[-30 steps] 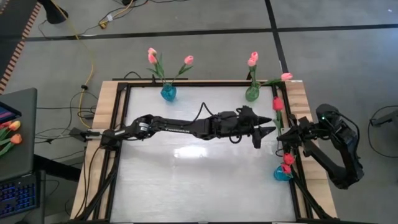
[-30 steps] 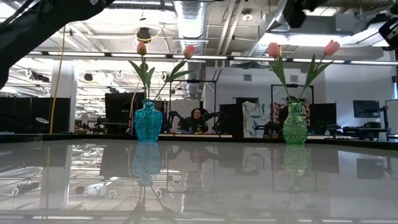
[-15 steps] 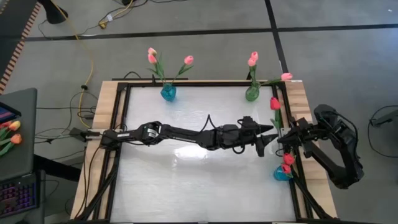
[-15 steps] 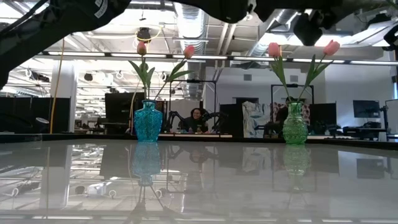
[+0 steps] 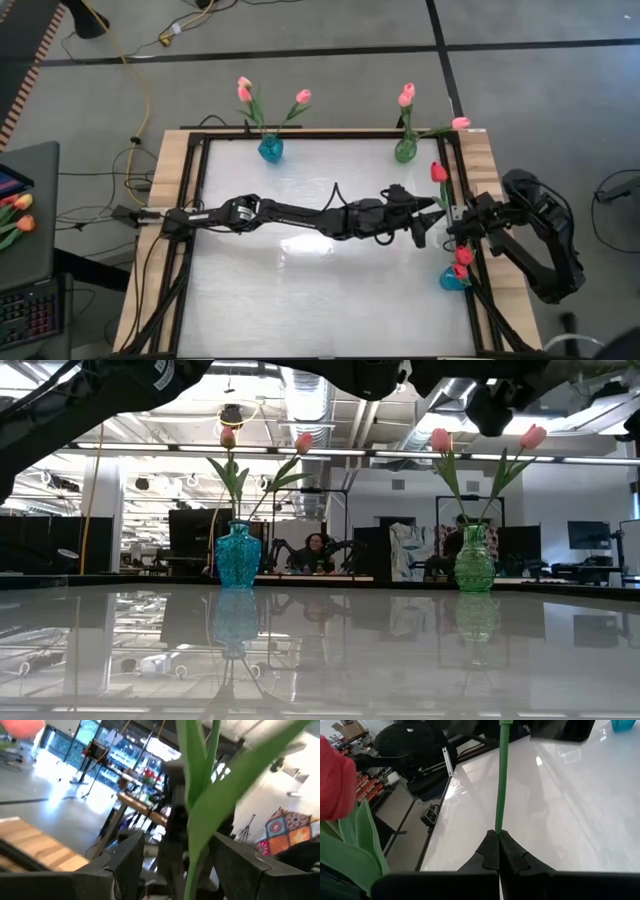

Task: Sort flowers into vase by color
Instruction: Put the red tulip into the bottom blue vase

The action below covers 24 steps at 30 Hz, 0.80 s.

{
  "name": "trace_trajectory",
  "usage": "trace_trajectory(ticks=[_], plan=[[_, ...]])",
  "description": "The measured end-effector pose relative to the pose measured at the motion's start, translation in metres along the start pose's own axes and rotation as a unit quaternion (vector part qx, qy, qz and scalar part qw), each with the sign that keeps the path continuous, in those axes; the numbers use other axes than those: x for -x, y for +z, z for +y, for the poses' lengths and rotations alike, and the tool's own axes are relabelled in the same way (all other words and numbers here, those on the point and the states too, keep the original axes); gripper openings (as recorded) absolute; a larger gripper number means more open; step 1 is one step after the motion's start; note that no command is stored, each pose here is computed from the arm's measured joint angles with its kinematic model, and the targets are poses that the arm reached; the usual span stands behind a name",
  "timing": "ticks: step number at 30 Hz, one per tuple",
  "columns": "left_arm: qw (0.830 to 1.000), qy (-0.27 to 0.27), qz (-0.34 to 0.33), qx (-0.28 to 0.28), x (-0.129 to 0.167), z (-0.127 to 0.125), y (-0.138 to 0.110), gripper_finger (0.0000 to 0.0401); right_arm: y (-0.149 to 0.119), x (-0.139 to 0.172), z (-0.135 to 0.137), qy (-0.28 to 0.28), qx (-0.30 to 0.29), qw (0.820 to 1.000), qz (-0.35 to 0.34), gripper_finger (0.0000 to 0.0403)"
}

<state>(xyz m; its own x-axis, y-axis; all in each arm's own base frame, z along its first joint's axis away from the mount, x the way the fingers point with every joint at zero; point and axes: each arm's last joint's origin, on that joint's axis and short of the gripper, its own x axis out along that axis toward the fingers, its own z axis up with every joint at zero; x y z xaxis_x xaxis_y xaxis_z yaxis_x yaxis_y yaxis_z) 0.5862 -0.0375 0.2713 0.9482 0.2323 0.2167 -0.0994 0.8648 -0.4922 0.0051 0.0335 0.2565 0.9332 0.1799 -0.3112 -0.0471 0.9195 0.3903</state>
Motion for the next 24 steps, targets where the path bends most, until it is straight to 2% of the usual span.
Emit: trace_trajectory(ticks=[16, 19, 24], plan=[[0.999, -0.017, -0.027, 0.006, -0.0035, 0.0078, 0.0109, 0.0210, -0.0031, 0.0000, -0.0006, -0.016, -0.013, 1.000, 0.012, 0.0017], [1.000, -0.015, -0.025, 0.005, -0.0036, 0.0084, 0.0107, 0.0190, -0.0032, 0.0001, -0.0011, -0.025, -0.011, 1.000, 0.013, 0.0018], [0.999, -0.020, -0.024, 0.006, -0.0038, 0.0086, 0.0110, 0.0125, -0.0033, 0.0001, -0.0011, -0.025, -0.010, 1.000, 0.014, 0.0024]])
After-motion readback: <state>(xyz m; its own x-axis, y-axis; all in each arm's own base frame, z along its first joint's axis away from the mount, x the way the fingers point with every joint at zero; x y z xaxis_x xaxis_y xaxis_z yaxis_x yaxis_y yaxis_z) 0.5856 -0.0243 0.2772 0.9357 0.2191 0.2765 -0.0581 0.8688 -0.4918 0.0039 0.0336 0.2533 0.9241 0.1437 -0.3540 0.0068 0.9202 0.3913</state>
